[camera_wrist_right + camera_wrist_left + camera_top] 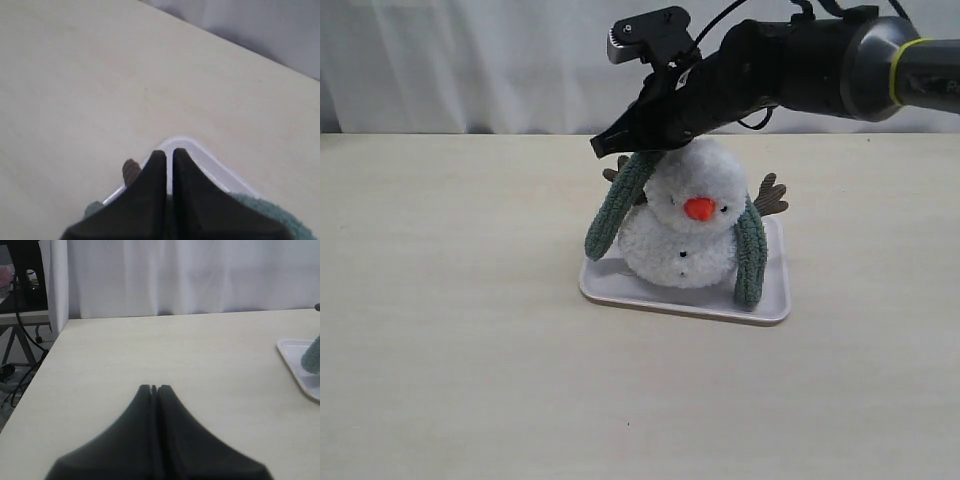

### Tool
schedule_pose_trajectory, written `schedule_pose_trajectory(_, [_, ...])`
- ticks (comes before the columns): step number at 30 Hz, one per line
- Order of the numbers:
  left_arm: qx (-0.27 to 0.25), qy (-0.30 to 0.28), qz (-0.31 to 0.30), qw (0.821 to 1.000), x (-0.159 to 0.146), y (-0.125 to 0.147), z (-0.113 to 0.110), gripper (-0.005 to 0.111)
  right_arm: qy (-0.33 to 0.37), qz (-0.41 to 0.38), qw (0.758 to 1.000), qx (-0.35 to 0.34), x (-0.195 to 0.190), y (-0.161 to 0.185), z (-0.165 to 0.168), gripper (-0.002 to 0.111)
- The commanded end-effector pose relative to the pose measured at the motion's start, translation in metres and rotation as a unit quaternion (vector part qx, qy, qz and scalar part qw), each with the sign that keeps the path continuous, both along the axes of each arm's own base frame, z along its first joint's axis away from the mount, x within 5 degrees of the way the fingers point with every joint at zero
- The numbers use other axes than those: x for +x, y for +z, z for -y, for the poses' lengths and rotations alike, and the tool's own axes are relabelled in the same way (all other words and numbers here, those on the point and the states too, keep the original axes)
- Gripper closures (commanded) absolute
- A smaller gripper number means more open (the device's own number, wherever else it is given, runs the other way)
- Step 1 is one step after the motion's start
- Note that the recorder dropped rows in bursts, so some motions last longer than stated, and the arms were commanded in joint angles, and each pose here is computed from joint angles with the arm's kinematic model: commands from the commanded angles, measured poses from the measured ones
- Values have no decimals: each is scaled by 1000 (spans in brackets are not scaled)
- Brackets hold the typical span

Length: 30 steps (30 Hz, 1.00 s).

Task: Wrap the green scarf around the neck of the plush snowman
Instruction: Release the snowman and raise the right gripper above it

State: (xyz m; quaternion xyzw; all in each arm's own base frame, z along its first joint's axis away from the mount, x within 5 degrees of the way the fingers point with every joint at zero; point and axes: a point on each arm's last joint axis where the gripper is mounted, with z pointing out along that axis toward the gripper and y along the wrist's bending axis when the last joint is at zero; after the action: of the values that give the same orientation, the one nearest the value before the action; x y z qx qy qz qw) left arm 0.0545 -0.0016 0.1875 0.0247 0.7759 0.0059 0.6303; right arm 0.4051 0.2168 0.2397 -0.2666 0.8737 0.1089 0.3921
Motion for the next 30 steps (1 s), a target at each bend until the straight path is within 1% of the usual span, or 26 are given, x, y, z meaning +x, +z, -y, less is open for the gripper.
schedule_pose_trajectory(1, [-2, 3, 4, 1000, 0, 0, 0, 107, 13, -26, 999, -35, -4, -4, 3, 104])
schedule_pose_trajectory(8, [-2, 3, 4, 1000, 0, 0, 0, 107, 22, -72, 995, -61, -11, -10, 6, 104])
schedule_pose_trajectory(11, [-3, 3, 4, 1000, 0, 0, 0, 107, 19, -84, 995, -56, -12, -12, 5, 104])
schedule_pose_trajectory(13, [-3, 3, 4, 1000, 0, 0, 0, 107, 17, -91, 994, -51, -12, -15, 4, 104])
schedule_pose_trajectory(16, [-3, 3, 4, 1000, 0, 0, 0, 107, 17, -107, 992, -57, -9, -31, 2, 104])
schedule_pose_trajectory(18, [-3, 3, 4, 1000, 0, 0, 0, 107, 15, -101, 993, -55, -7, -32, 2, 104])
schedule_pose_trajectory(22, [-3, 3, 4, 1000, 0, 0, 0, 107, 15, -74, 996, -40, -11, -7, 3, 104])
schedule_pose_trajectory(24, [-3, 3, 4, 1000, 0, 0, 0, 107, 22, -63, 997, -23, -16, 10, 4, 104])
schedule_pose_trajectory(25, [-3, 3, 4, 1000, 0, 0, 0, 107, 33, -56, 998, -4, -21, 23, 3, 104])
schedule_pose_trajectory(26, [-3, 3, 4, 1000, 0, 0, 0, 107, 44, -53, 998, 4, -24, 30, 1, 103])
schedule_pose_trajectory(28, [-3, 3, 4, 1000, 0, 0, 0, 107, 84, -46, 995, 7, -37, 44, -5, 93])
schedule_pose_trajectory(29, [-3, 3, 4, 1000, 0, 0, 0, 107, 107, -51, 993, 0, -46, 47, -12, 84])
schedule_pose_trajectory(30, [-2, 3, 4, 1000, 0, 0, 0, 107, 125, -54, 991, -12, -52, 48, -18, 78])
